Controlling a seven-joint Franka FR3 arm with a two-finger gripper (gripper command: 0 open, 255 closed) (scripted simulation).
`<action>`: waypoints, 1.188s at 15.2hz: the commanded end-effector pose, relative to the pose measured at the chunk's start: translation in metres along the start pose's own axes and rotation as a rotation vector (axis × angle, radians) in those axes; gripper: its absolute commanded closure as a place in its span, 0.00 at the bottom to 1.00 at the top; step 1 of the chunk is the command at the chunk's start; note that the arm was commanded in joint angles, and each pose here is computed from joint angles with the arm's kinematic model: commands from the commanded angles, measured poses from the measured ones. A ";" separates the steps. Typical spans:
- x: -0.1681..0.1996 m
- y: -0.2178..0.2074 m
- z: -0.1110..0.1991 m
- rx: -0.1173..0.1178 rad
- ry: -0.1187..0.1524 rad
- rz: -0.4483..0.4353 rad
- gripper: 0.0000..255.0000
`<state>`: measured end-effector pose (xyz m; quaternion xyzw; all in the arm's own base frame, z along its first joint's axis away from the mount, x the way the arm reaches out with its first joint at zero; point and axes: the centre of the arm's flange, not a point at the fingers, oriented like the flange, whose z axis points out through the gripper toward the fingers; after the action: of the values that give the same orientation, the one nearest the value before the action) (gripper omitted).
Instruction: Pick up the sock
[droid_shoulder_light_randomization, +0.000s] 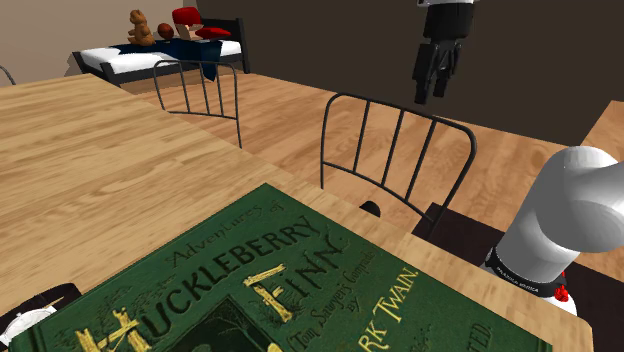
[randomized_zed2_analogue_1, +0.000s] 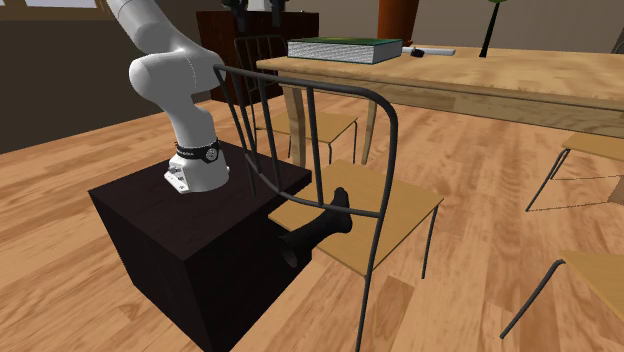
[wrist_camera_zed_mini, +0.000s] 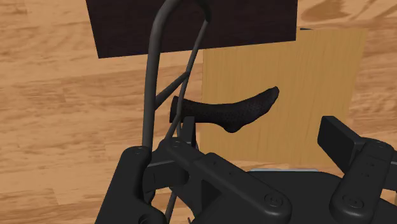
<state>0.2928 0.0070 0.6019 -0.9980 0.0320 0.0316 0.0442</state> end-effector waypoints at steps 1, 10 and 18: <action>0.000 0.000 0.000 0.000 0.000 0.000 0.00; 0.025 0.009 0.113 -0.037 0.062 -0.325 0.00; 0.056 0.012 0.211 -0.069 0.118 -0.614 0.00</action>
<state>0.3323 0.0103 0.3998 -0.9675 -0.2499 -0.0335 0.0183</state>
